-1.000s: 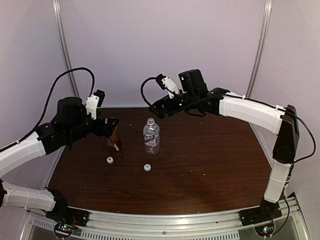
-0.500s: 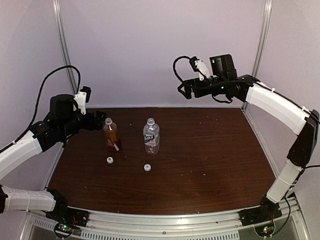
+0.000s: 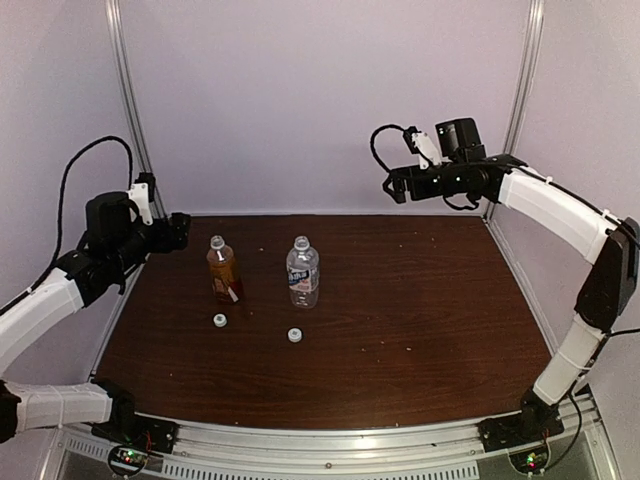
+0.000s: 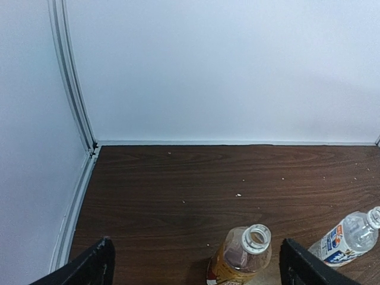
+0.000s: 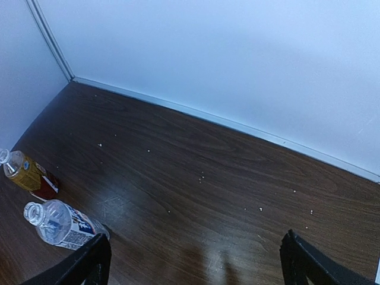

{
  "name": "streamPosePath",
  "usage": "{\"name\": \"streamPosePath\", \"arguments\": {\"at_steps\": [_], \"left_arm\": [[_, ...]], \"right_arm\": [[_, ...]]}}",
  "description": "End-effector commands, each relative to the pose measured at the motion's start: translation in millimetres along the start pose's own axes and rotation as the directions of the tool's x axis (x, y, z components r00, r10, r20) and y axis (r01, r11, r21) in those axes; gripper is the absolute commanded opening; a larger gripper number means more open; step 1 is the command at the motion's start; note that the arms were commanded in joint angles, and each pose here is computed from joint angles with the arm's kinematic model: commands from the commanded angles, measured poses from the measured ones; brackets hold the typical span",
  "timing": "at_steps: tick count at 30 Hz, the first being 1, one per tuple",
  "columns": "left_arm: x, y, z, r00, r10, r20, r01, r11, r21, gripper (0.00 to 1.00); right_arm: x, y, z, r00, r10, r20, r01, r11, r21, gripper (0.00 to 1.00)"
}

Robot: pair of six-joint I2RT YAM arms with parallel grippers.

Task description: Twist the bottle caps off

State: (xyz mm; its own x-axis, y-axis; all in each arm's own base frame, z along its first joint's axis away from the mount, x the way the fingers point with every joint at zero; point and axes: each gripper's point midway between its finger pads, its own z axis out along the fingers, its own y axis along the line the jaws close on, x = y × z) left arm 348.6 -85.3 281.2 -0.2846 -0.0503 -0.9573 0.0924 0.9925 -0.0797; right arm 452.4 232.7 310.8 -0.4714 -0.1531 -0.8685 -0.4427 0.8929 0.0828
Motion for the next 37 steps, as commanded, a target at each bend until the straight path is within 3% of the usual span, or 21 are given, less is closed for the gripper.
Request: {"name": "streamPosePath", "arguments": {"at_steps": [1,5,11,17,25,30,37], "left_arm": [[-33.4,5.5,-7.9,0.986,-0.076,0.149,0.073,0.997,0.026,0.98],[-44.8,2.9,-16.4,0.985,0.002,0.17,-0.007,0.999,0.032,0.98],[-36.3,-7.1,-19.6,0.983,0.156,0.1,-0.164,0.984,0.076,0.98],[-38.0,-13.0,-44.2,0.981,0.131,0.144,-0.151,0.979,0.134,0.98],[-23.1,-3.3,-70.4,0.98,0.14,0.138,-0.157,0.981,0.117,0.98],[-26.4,-5.5,-73.0,0.979,0.14,0.147,-0.159,0.979,0.13,0.98],[-26.2,-4.9,-75.3,0.979,0.142,0.149,-0.162,0.979,0.128,0.98]], "right_arm": [[-0.8,-26.8,2.0,1.0,-0.004,0.028,0.001,0.996,0.091,1.0],[15.7,-39.5,-0.7,0.999,-0.039,0.004,0.038,0.987,0.156,1.0],[37.1,-51.5,-9.1,0.997,-0.07,-0.041,0.077,0.973,0.219,1.0],[41.8,-57.1,-38.7,0.997,-0.075,-0.021,0.078,0.962,0.263,1.0],[50.5,-52.4,-110.7,0.991,-0.044,0.126,0.01,0.966,0.259,1.0],[73.0,-52.2,-127.3,0.988,-0.03,0.151,-0.01,0.967,0.254,1.0],[62.4,-47.4,-147.1,0.974,-0.043,0.223,-0.01,0.972,0.234,1.0]]}}
